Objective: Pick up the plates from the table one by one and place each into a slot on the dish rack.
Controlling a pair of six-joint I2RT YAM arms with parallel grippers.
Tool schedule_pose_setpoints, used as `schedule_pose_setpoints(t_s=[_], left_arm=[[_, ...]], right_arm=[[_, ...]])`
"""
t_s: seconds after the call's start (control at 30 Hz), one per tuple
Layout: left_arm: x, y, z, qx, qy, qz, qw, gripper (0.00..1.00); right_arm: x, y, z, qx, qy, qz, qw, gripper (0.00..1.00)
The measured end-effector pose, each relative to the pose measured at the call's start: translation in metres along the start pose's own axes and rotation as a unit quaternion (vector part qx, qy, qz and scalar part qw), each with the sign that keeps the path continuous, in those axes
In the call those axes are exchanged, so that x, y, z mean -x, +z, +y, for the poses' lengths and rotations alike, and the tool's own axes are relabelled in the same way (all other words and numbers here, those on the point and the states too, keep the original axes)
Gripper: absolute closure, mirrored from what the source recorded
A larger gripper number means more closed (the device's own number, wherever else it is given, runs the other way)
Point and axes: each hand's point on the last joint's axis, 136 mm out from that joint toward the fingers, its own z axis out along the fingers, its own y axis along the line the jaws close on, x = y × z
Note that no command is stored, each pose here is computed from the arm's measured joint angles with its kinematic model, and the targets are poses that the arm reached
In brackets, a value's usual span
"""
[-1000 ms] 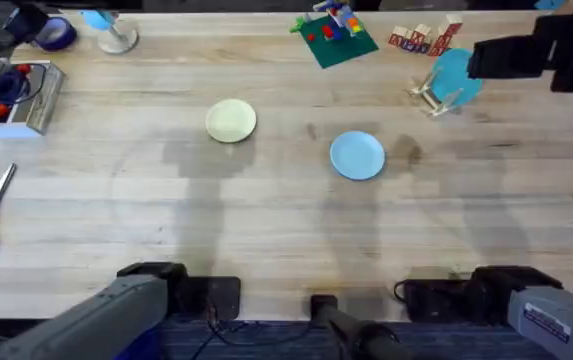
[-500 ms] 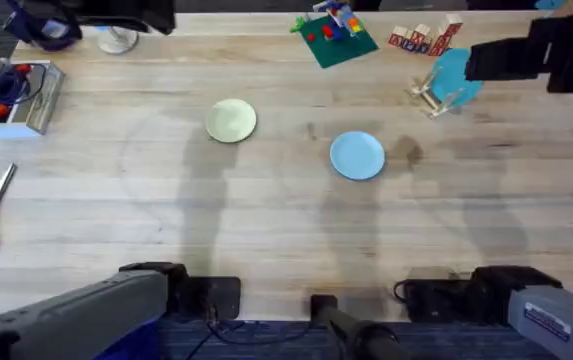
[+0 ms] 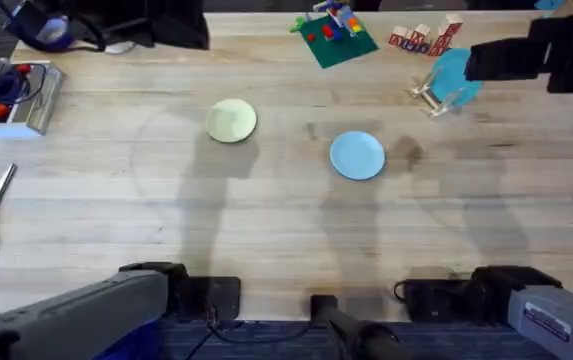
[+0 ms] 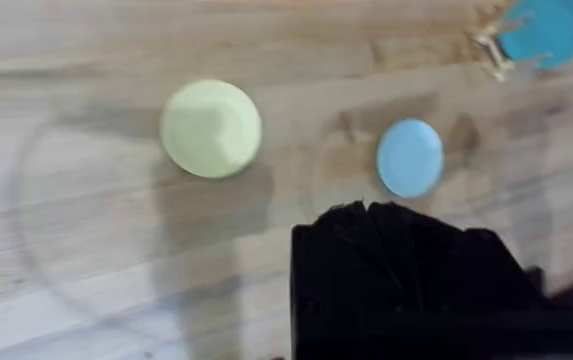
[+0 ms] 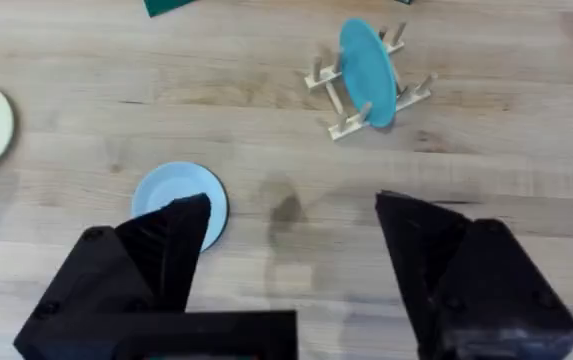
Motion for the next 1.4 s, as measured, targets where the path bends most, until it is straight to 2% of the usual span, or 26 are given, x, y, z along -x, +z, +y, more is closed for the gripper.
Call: schedule_pose_setpoints(t_s=[0.13, 0.27, 0.53, 0.8, 1.17, 1.4], left_arm=[[-0.010, 0.003, -0.016, -0.052, -0.009, 0.028, 0.998, 0.961], [-0.010, 0.008, -0.026, -0.088, -0.004, 0.038, 0.995, 0.961], [-0.015, 0.012, -0.037, -0.128, -0.008, 0.059, 0.990, 0.961], [-0.020, 0.025, -0.061, -0.155, 0.024, 0.084, 0.984, 0.961], [-0.038, 0.077, -0.081, -0.177, 0.064, 0.170, 0.967, 0.959], [-0.047, 0.116, -0.088, -0.192, 0.093, 0.193, 0.958, 0.959]], right_arm=[[0.000, 0.000, 0.000, 0.000, 0.000, 0.000, 1.000, 0.005], [0.000, 0.000, 0.000, 0.000, 0.000, 0.000, 1.000, 0.005], [0.000, 0.000, 0.000, 0.000, 0.000, 0.000, 1.000, 0.006], [0.000, 0.000, 0.000, 0.000, 0.000, 0.000, 1.000, 0.005], [0.000, 0.000, 0.000, 0.000, 0.000, 0.000, 1.000, 0.006], [0.000, 0.000, 0.000, 0.000, 0.000, 0.000, 1.000, 0.005]])
